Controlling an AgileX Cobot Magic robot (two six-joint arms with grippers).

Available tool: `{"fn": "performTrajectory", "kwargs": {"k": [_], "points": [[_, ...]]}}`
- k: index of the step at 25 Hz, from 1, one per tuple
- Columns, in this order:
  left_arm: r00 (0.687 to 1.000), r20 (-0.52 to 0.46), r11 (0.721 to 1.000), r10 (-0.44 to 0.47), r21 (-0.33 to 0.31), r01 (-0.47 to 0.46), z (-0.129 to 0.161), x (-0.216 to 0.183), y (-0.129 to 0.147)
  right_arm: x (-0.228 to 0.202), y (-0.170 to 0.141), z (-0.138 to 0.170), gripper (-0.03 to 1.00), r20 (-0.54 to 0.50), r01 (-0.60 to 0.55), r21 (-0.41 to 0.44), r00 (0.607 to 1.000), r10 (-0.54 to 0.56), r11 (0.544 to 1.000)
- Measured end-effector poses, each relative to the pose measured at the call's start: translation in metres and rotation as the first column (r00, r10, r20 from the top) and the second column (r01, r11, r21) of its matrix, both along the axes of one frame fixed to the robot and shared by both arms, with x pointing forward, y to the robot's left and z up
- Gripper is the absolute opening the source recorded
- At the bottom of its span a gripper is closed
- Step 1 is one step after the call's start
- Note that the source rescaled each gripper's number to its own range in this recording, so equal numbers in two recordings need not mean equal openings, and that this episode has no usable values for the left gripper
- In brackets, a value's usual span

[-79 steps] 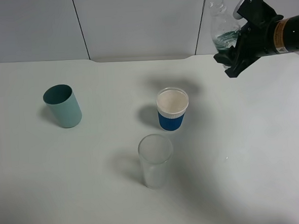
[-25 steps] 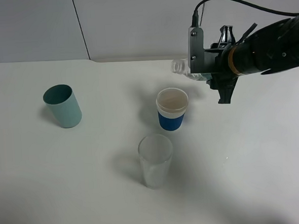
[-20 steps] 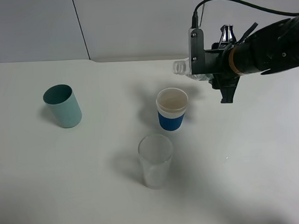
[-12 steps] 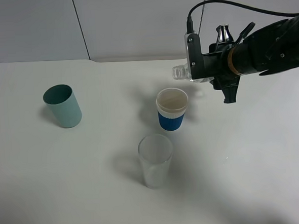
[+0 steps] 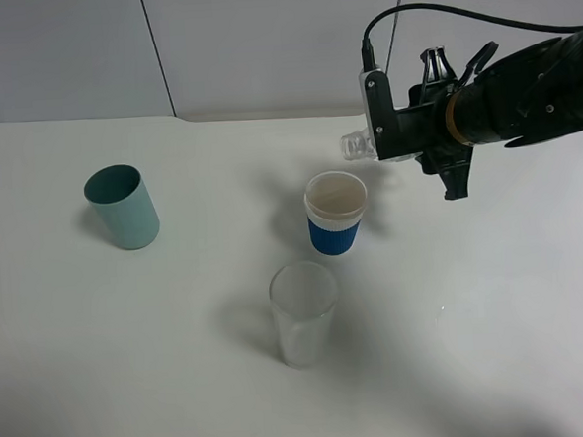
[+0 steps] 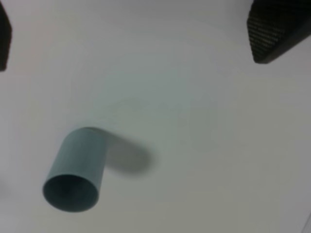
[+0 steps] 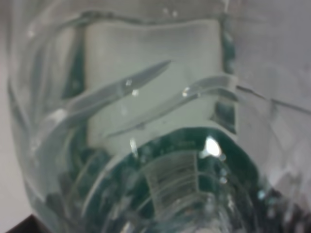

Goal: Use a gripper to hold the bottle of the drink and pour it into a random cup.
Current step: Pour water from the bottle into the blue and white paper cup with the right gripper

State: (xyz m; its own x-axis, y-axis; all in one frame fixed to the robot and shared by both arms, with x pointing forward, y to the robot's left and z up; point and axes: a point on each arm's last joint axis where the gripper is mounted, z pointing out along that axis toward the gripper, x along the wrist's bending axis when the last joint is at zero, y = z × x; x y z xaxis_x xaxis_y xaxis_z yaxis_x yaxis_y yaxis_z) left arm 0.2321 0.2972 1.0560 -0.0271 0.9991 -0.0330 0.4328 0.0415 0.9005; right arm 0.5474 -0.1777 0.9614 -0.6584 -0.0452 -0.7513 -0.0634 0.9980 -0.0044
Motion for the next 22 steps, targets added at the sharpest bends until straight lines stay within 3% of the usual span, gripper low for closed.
{"fn": "performTrajectory", "kwargs": {"k": [22], "points": [[1.0, 0.0, 1.0, 0.0, 0.0, 0.0, 0.0, 0.0, 0.0, 0.0004, -0.0022, 0.0003, 0.0, 0.007, -0.032, -0.073, 0.999, 0.032, 0.997]]}}
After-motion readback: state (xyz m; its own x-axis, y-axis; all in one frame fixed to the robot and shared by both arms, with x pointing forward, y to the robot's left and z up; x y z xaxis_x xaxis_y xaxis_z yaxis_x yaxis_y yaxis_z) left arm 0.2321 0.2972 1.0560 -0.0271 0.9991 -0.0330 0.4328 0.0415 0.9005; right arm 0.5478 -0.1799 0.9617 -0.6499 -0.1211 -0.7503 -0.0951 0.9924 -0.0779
